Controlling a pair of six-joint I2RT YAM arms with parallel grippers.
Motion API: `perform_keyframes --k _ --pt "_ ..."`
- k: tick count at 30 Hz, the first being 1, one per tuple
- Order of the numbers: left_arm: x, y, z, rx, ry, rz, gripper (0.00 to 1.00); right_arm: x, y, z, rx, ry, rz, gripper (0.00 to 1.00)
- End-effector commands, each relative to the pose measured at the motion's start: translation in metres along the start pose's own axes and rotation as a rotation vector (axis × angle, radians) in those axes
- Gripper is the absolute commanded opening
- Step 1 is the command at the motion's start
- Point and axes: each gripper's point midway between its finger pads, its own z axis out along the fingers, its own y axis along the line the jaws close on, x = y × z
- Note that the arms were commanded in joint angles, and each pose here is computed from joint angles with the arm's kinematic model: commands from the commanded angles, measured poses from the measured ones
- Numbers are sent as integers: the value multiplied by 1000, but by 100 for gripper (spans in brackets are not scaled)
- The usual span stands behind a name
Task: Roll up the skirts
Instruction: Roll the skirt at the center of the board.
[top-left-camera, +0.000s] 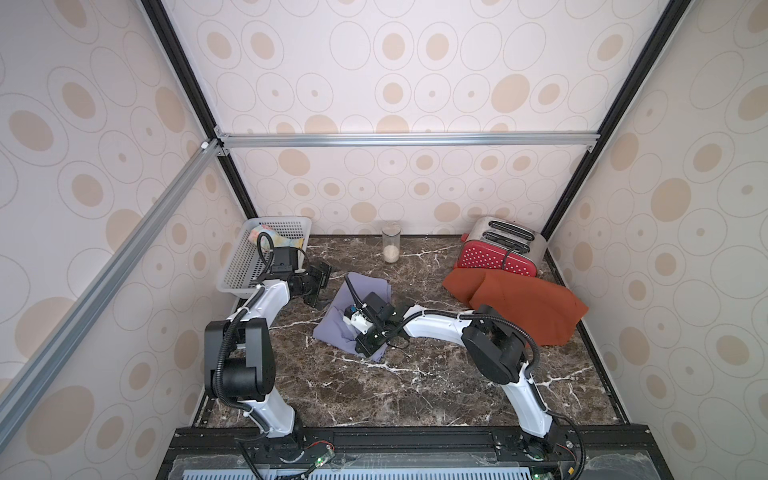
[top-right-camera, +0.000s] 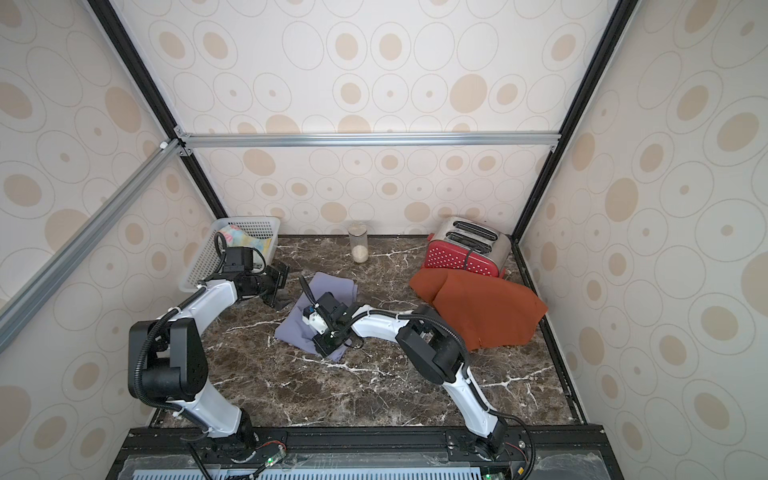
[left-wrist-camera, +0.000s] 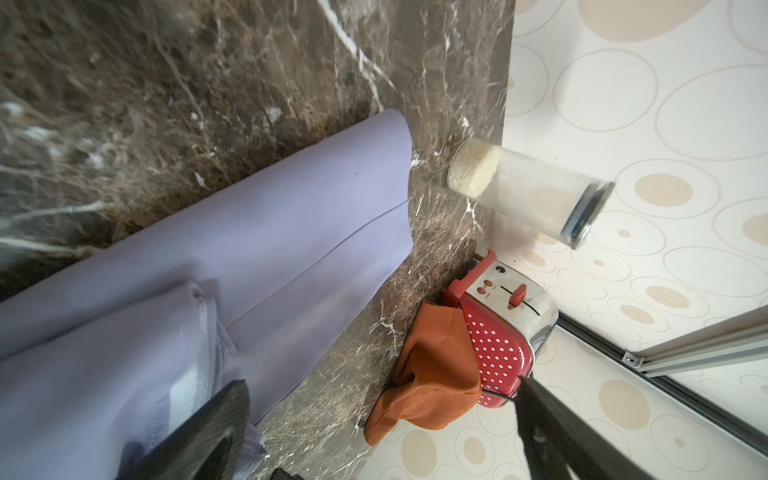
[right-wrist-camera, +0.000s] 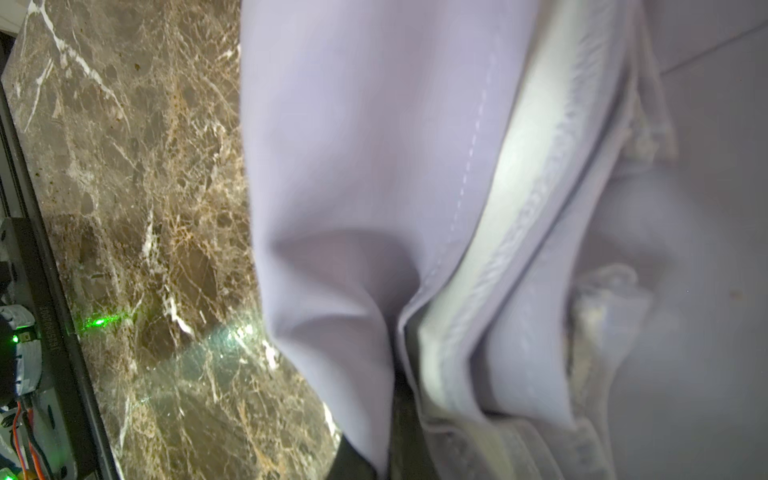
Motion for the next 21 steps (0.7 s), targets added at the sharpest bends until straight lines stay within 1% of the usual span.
perform_keyframes --k 1,3,5,8,11,12,13,15,17,19,21 --pt "2 -21 -12 16 33 -2 99 53 -34 28 96 156 78 0" --pt "7 -22 -10 9 81 8 99 53 -34 28 97 155 79 0" --pt "10 -20 -14 -14 82 38 99 52 -34 28 93 154 81 0" --pt "10 -16 -34 -67 5 147 99 49 -30 26 71 144 76 0" --pt "14 15 -61 -192 -113 223 99 43 -25 19 42 146 89 0" --pt "16 25 -67 -206 -154 243 99 40 -20 15 6 146 99 0" --pt "21 32 -70 -193 -183 273 99 36 -16 12 -34 144 118 0" --pt "32 45 -71 -168 -211 314 99 30 -8 5 -110 135 159 0" --pt "51 61 -66 -169 -196 370 99 23 -1 0 -183 130 193 0" --pt "72 75 -54 -132 -167 407 99 17 6 -4 -260 132 223 0" --pt "82 92 -43 -103 -152 388 99 13 11 -8 -307 126 230 0"
